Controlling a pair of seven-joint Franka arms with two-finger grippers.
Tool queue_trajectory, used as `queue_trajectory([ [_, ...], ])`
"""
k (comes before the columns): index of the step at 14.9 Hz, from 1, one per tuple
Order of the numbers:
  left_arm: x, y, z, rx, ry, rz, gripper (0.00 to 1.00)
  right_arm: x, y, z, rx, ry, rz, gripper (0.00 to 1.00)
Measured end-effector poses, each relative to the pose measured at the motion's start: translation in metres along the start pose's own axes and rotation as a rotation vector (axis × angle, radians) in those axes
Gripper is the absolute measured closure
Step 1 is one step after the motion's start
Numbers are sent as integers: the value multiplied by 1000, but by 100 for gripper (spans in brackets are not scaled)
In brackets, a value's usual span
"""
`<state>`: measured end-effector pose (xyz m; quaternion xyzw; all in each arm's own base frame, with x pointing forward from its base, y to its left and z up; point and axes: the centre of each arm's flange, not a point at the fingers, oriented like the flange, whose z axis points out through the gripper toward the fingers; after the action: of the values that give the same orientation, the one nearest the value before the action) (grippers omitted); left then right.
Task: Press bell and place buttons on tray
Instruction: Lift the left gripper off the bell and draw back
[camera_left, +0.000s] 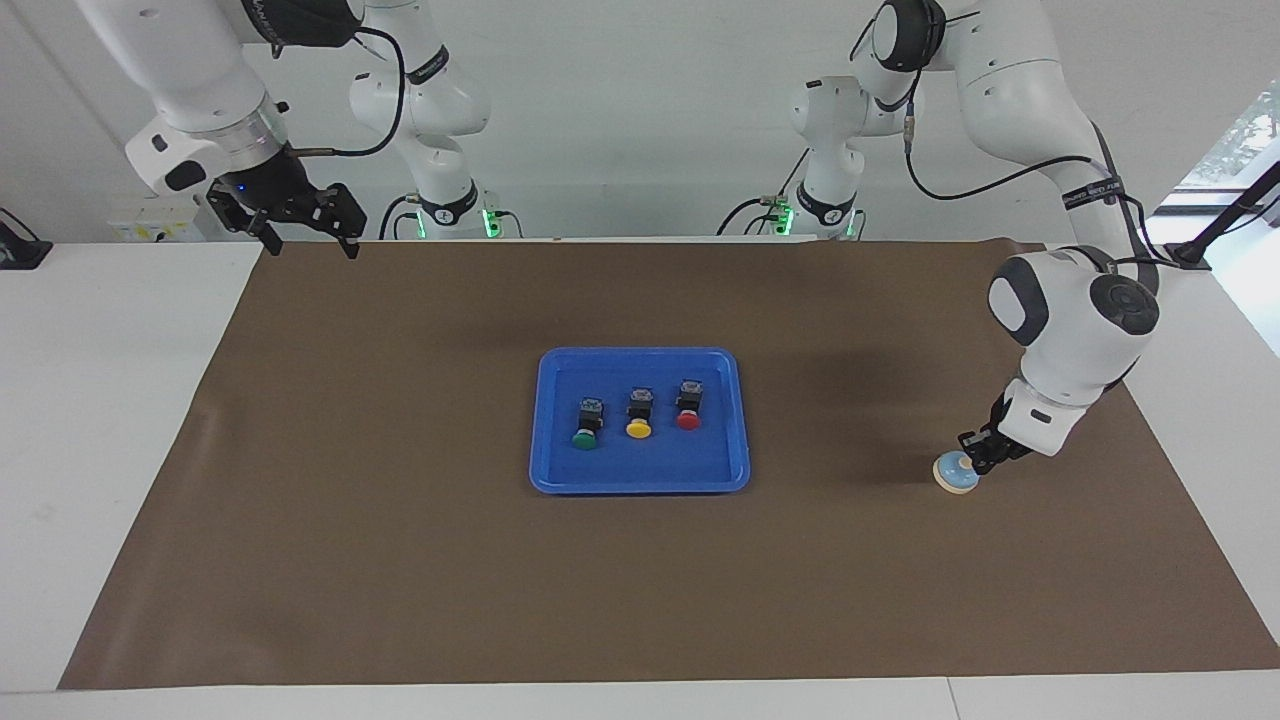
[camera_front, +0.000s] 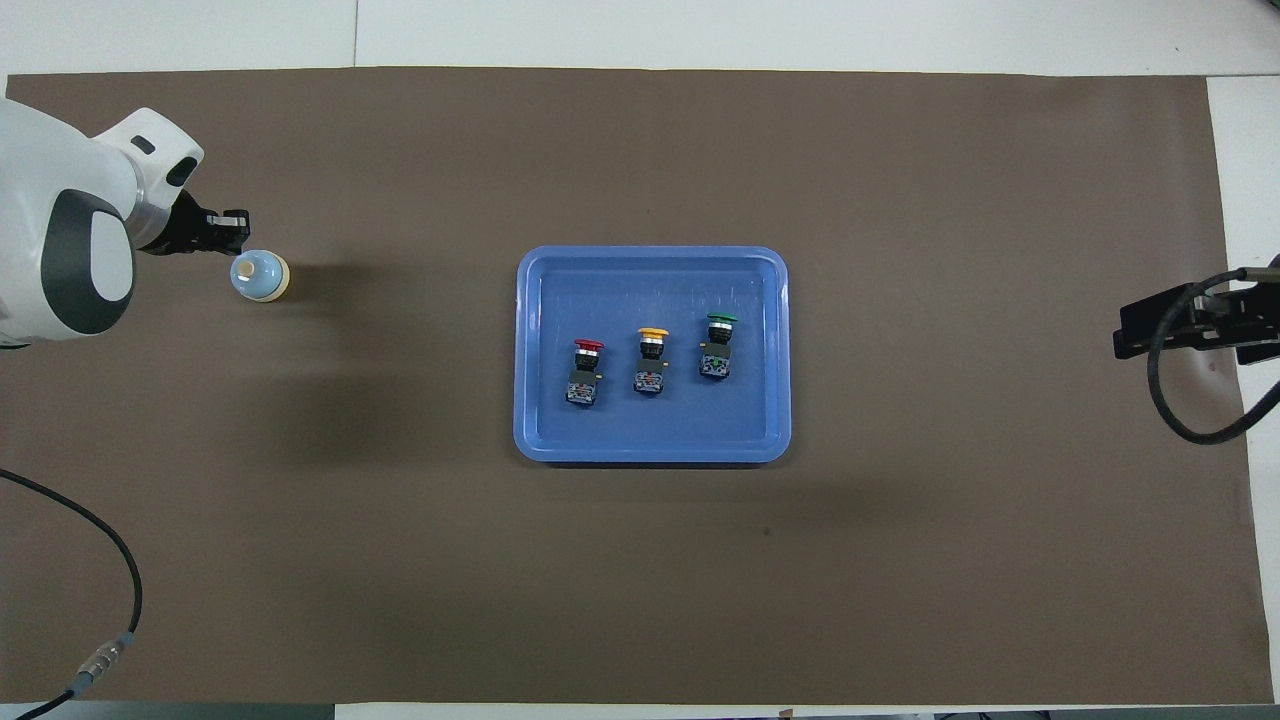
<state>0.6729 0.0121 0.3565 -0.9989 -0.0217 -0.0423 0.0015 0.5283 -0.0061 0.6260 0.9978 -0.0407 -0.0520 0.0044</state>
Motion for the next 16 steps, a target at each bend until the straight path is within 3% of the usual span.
queue_trajectory([
  [3, -5, -7, 19, 2, -2, -9, 99, 0, -2, 0, -1, 1, -5, 0],
  [6, -10, -8, 22, 2, 38, -12, 99, 0, -3, 0, -1, 1, -6, 0],
  [10, -9, -8, 17, 1, 13, -11, 99, 0, -3, 0, -1, 1, -6, 0],
  [13, 2, -14, -16, 1, -31, -20, 99, 0, -3, 0, -1, 1, -6, 0],
  [16, 7, -29, -83, -1, -47, -41, 99, 0, -3, 0, -1, 1, -6, 0],
])
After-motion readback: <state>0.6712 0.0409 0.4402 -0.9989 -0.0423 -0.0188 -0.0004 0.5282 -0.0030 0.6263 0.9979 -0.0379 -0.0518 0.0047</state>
